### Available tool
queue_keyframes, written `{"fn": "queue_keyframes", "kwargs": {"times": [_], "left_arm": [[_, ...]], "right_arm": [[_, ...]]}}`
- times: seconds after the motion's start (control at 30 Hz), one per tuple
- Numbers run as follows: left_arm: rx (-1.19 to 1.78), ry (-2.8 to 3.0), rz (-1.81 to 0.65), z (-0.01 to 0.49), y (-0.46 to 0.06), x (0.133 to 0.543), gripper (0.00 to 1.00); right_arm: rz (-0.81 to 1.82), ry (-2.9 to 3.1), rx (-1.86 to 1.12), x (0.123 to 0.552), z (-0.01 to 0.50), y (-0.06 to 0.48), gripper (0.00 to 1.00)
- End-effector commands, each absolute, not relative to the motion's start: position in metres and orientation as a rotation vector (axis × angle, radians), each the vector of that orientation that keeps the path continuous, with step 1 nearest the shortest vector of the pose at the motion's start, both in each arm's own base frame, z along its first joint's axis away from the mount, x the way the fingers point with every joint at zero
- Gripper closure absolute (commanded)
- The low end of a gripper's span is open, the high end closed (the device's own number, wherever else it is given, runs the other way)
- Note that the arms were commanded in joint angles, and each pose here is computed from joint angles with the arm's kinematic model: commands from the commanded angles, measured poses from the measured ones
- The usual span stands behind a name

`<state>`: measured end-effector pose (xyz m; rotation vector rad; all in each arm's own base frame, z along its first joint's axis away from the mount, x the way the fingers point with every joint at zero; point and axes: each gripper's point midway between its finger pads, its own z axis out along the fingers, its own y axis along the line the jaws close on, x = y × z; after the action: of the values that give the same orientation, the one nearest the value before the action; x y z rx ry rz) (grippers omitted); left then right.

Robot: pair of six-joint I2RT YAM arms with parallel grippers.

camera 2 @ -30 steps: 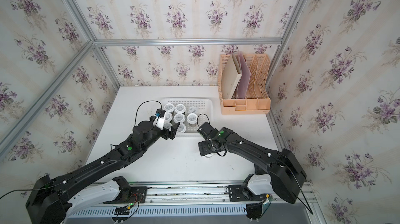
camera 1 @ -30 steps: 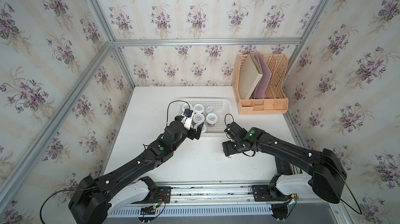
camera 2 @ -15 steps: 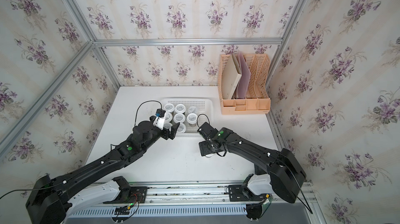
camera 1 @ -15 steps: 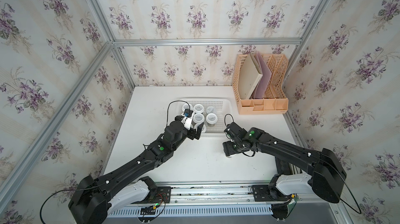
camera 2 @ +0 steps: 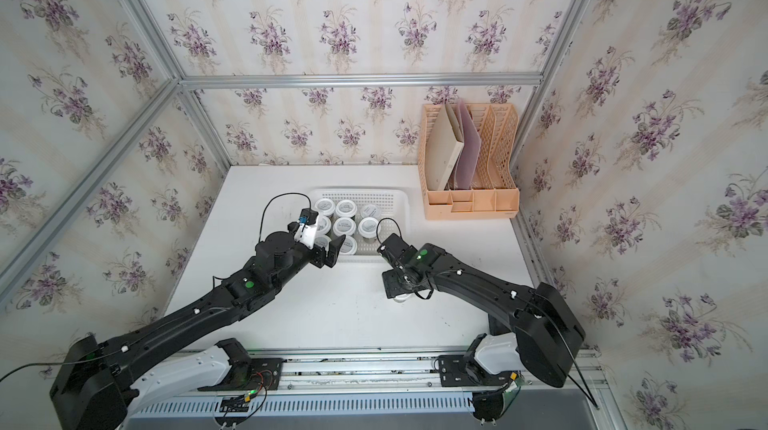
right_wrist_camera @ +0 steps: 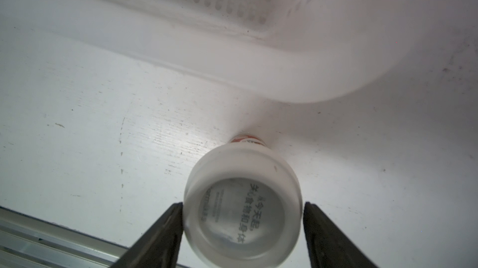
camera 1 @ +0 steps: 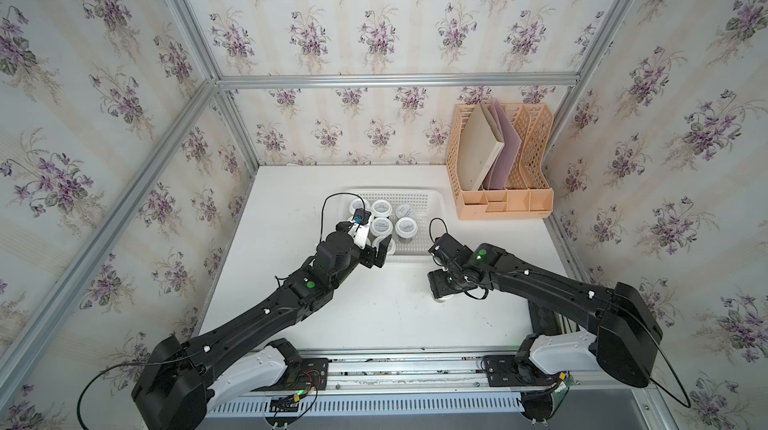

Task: Put the yogurt in the basket
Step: Pick up the yogurt from the center of the board.

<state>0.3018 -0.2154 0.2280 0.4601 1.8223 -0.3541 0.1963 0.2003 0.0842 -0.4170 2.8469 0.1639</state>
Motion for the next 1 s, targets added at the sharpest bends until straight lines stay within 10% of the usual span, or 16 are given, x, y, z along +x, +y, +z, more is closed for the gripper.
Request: {"fn": "queue_keyframes", "kwargs": {"times": [0.0,0.97], "left_arm": [[0.460,1.807,-0.348,0.233,-0.216,0.303,0.01],[0.459,1.806,-0.348,0.234,-0.215,0.303,0.01]], "right_arm": [[0.142,2.845,-0.416,0.197,0.086,0.199,0.23],[0.111,2.868,-0.447,0.187,0.078,0.197,0.29]]}}
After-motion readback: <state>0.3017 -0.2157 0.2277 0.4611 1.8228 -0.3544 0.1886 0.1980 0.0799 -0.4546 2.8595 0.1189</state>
